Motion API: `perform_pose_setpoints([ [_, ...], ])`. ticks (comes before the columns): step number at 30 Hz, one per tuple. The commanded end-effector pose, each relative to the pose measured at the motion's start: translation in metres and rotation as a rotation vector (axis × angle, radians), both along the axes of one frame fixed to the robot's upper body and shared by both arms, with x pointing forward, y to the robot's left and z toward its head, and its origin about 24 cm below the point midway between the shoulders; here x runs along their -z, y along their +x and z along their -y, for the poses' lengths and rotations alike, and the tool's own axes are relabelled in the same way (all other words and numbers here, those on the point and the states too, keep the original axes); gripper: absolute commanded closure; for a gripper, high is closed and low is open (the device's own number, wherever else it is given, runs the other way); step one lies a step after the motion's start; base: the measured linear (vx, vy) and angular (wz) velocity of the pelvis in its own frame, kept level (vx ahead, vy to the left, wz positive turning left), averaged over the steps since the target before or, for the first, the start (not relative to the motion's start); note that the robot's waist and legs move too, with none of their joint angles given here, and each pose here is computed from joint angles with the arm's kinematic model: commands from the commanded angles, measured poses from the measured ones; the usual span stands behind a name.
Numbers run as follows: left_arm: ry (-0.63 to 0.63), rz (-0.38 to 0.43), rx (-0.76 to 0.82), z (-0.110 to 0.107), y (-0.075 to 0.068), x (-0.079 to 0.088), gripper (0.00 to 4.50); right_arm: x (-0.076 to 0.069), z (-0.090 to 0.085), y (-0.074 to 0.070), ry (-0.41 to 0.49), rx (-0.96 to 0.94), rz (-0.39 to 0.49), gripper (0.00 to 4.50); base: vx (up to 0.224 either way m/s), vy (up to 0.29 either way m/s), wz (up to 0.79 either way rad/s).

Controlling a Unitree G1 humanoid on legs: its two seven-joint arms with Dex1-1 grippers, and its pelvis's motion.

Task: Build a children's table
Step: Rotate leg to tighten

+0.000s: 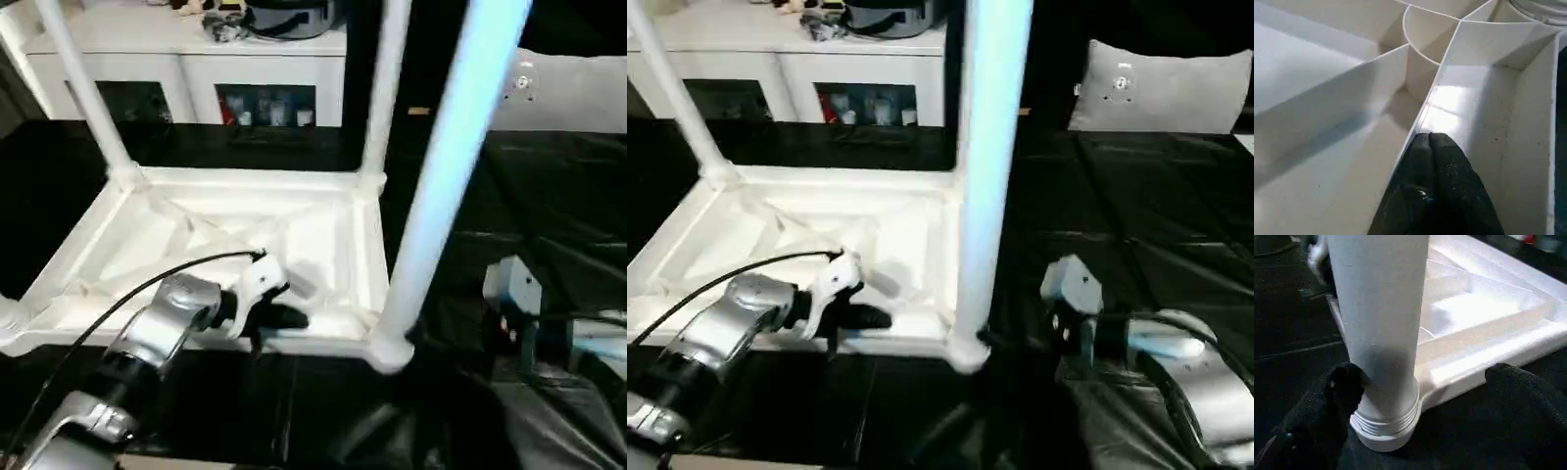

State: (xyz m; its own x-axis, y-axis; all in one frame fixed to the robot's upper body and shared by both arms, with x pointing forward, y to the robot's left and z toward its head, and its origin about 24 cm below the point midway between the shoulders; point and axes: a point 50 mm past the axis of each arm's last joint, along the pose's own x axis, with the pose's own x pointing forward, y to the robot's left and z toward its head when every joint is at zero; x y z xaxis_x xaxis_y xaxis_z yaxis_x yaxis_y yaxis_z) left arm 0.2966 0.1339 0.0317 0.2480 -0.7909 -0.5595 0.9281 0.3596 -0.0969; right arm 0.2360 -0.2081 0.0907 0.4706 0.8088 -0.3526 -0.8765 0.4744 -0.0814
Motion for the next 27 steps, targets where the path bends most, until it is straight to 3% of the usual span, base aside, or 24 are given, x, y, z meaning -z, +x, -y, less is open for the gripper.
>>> perform_pose_setpoints([
  [1,0.026,0.010,-0.100,-0.006,0.005,0.002,4.47,-0.003,0.002,0.006,-0.012,0.023,0.025,0.00,0.000,0.000,0.00],
  [14,-0.020,0.091,-0.165,0.006,0.017,-0.010,4.47,-0.001,0.000,0.031,-0.007,0.100,0.079,0.00,0.000,0.000,0.00],
  [17,-0.064,0.137,-0.064,0.013,0.016,-0.017,4.47,-0.002,-0.001,0.036,-0.007,0.102,0.092,0.00,0.000,0.000,0.00],
  [25,-0.040,0.091,0.103,0.008,0.001,-0.013,4.47,-0.001,-0.005,0.036,-0.009,0.040,0.092,0.00,0.000,0.000,0.00],
  [27,-0.034,0.136,0.112,0.007,0.003,-0.014,4.47,-0.001,-0.004,0.035,-0.006,0.033,0.091,0.00,0.000,0.000,0.00],
])
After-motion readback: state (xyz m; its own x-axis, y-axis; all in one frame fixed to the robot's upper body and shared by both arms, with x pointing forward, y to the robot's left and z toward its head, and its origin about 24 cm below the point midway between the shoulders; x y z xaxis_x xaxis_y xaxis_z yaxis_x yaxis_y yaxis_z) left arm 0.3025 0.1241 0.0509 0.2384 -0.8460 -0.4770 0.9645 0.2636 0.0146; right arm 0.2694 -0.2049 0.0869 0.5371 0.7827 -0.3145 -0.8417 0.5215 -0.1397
